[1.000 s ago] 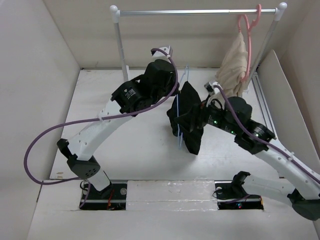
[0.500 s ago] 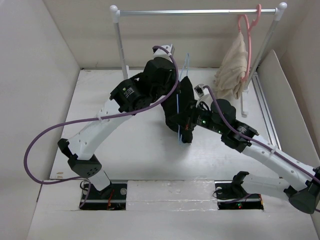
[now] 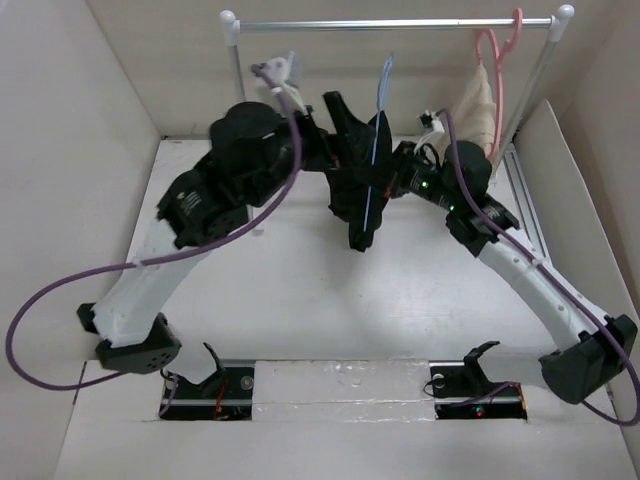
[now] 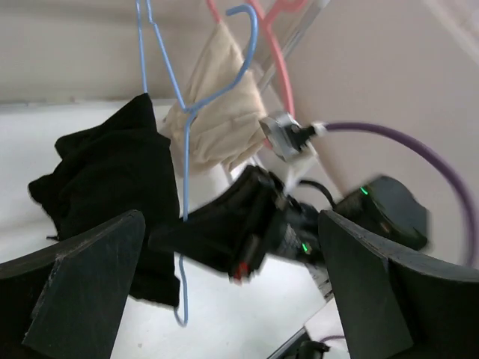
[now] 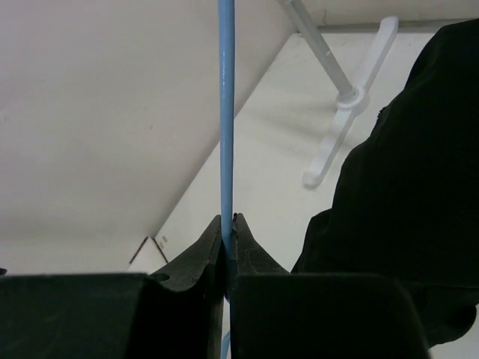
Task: Place the trousers on the hanger
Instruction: Place the hanger at the clothesline.
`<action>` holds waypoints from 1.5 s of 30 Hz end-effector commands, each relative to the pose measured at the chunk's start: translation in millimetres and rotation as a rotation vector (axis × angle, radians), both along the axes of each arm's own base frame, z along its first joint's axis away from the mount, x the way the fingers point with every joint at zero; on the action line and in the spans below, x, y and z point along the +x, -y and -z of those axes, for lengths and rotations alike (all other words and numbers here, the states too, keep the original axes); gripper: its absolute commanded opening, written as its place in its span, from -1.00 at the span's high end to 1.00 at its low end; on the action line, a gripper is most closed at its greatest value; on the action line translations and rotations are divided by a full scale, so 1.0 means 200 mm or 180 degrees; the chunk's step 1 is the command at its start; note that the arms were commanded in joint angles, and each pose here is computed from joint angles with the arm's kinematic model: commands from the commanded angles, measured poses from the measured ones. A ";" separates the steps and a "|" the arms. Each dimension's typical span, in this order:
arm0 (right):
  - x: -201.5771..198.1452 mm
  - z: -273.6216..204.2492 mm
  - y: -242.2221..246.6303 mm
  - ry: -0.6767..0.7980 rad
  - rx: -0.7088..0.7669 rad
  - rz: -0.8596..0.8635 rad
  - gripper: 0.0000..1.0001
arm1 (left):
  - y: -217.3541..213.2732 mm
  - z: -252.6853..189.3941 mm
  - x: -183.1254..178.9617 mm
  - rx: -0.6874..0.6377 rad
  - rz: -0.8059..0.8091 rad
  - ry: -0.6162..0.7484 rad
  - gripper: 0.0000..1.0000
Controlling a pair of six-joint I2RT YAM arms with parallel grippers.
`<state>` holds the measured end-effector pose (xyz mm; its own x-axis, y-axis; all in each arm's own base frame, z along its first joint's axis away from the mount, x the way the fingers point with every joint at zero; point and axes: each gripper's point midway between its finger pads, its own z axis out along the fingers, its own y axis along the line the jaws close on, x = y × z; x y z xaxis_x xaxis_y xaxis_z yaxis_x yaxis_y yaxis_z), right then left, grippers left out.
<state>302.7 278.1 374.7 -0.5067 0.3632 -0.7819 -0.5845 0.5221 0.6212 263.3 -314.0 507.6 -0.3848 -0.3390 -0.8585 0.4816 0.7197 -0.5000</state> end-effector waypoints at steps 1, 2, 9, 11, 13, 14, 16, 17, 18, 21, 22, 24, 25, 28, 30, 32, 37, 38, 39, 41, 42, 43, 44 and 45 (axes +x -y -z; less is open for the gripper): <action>0.12 -0.44 0.12 0.0813 0.0320 0.0073 1.00 | -0.32 -0.38 -0.17 -0.0601 -0.0165 0.0523 -0.98; 0.17 -0.45 0.15 0.0826 0.0305 0.0102 1.00 | -0.36 -0.40 -0.19 -0.0674 -0.0230 0.0554 -0.98; 0.56 -0.54 0.52 0.0815 0.0163 0.0585 1.00 | -0.51 0.20 -0.15 -0.0233 -0.0627 -0.0093 -0.98; 0.67 -0.53 0.61 0.0776 0.0127 0.0642 1.00 | -0.56 0.30 -0.18 -0.0267 -0.0682 -0.0227 -0.98; 0.73 -0.51 0.66 0.0725 0.0128 0.0627 1.00 | -0.57 0.47 -0.20 -0.0180 -0.0714 -0.0395 -0.98; 0.80 -0.47 0.68 0.0651 0.0116 0.0666 1.00 | -0.58 0.51 -0.21 -0.0176 -0.0723 -0.0439 -0.98; 0.85 -0.47 0.76 0.0598 0.0106 0.0759 1.00 | -0.58 0.60 -0.23 -0.0194 -0.0718 -0.0543 -0.98; 0.90 -0.43 0.78 0.0535 0.0107 0.0779 1.00 | -0.58 0.61 -0.23 -0.0202 -0.0716 -0.0554 -0.98; 0.92 -0.45 0.80 0.0556 0.0126 0.0792 1.00 | -0.58 0.64 -0.23 -0.0194 -0.0722 -0.0580 -0.98; 1.00 -0.39 0.85 0.0454 0.0150 0.0831 1.00 | -0.58 0.65 -0.23 -0.0161 -0.0731 -0.0583 -0.98; 1.03 -0.34 0.89 0.0377 0.0166 0.0852 1.00 | -0.58 0.65 -0.22 -0.0139 -0.0748 -0.0576 -0.98; 1.06 -0.30 0.91 0.0321 0.0175 0.0877 1.00 | -0.59 0.65 -0.22 -0.0126 -0.0753 -0.0578 -0.98; 1.08 -0.26 0.95 0.0263 0.0170 0.0918 1.00 | -0.59 0.66 -0.22 -0.0110 -0.0758 -0.0582 -0.98; 1.10 -0.14 0.98 0.0136 0.0111 0.0960 1.00 | -0.59 0.68 -0.21 -0.0075 -0.0780 -0.0597 -0.98; 1.11 -0.12 0.98 0.0121 0.0087 0.0970 1.00 | -0.59 0.68 -0.21 -0.0070 -0.0797 -0.0606 -0.98; 1.08 -0.08 0.99 0.0080 0.0063 0.1018 1.00 | -0.58 0.69 -0.20 -0.0036 -0.0818 -0.0617 -0.98; 1.05 -0.16 1.02 0.0304 0.0042 0.1074 -0.19 | -0.55 0.68 -0.17 0.0039 -0.0811 -0.0591 -0.98; 1.02 -0.19 1.02 0.0327 0.0028 0.1079 -0.29 | -0.55 0.68 -0.16 0.0043 -0.0810 -0.0589 -0.98; 1.02 -0.23 1.04 0.0407 -0.0020 0.1116 -0.35 | -0.54 0.67 -0.16 0.0048 -0.0809 -0.0586 -0.98; 0.99 -0.27 1.05 0.0428 -0.0063 0.1175 -0.52 | -0.53 0.66 -0.15 0.0039 -0.0803 -0.0577 -0.98; 0.95 -0.33 1.05 0.0533 -0.0103 0.1184 -0.56 | -0.52 0.66 -0.15 0.0043 -0.0796 -0.0571 -0.98; 0.93 -0.38 1.08 0.0613 -0.0129 0.1253 -0.68 | -0.51 0.66 -0.14 0.0041 -0.0775 -0.0566 -0.98; 0.91 -0.39 1.09 0.0589 -0.0164 0.1282 -0.76 | -0.51 0.66 -0.14 0.0045 -0.0767 -0.0560 -0.98; 0.86 -0.45 1.10 0.0698 -0.0233 0.1336 -0.78 | -0.50 0.64 -0.14 0.0032 -0.0756 -0.0549 -0.98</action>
